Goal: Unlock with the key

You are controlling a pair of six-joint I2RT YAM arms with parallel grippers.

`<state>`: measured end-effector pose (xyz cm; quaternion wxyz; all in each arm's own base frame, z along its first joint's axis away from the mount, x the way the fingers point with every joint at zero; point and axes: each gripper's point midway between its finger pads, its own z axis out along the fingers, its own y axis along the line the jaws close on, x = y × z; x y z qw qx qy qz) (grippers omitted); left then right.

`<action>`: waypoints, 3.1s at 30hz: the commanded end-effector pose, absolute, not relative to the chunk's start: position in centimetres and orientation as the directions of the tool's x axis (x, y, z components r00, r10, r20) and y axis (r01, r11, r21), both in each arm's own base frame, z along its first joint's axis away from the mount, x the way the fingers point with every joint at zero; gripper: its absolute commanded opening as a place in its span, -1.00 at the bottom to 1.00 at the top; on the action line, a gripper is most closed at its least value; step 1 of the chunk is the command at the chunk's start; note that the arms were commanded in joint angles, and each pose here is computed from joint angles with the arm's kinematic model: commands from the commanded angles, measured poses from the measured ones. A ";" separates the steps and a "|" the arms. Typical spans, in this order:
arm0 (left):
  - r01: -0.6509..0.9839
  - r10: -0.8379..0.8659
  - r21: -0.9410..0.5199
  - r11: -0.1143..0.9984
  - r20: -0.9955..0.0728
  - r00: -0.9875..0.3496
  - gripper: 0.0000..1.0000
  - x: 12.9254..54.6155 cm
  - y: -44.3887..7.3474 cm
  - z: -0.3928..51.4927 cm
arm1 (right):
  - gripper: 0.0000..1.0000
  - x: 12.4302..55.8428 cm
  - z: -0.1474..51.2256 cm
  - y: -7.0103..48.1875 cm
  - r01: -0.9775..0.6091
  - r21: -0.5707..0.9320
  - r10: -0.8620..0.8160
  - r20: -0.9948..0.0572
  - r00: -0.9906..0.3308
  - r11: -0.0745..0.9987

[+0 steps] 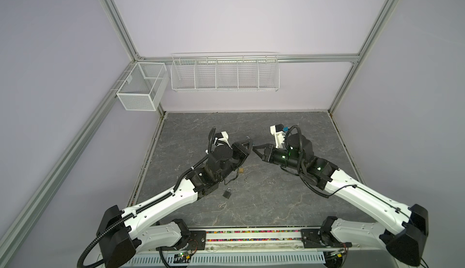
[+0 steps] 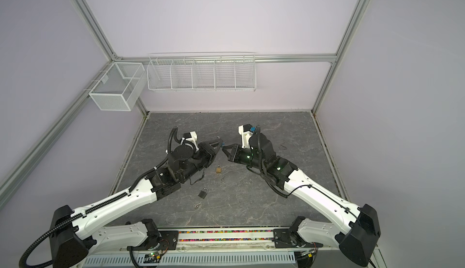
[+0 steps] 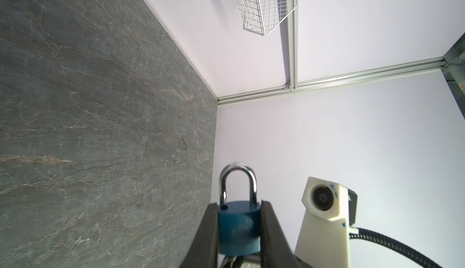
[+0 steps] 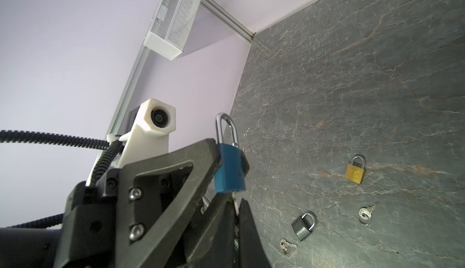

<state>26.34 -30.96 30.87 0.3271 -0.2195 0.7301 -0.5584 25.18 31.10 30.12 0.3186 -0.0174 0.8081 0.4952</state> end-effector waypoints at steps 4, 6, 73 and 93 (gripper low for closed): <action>0.111 -0.581 -0.943 0.314 -0.283 -0.763 -1.00 24.4 -32.7 31.6 | -0.85 24.7 33.7 31.2 -0.474 0.734 0.266 -0.641 -0.720 0.487; 0.123 -0.597 -0.941 0.314 -0.297 -0.746 -1.00 24.7 -32.5 32.2 | -0.76 24.8 33.4 30.9 -0.475 0.717 0.256 -0.654 -0.712 0.511; 0.699 -0.048 -0.107 0.707 -0.994 -0.103 -1.00 21.7 -34.2 26.6 | 0.82 27.3 27.8 25.0 -0.343 0.135 -0.206 -0.583 -0.786 0.930; 0.715 -0.019 -0.063 0.696 -0.997 -0.070 -1.00 21.2 -34.8 27.0 | 0.87 27.3 28.8 23.7 -0.376 0.032 -0.290 -0.578 -0.763 0.926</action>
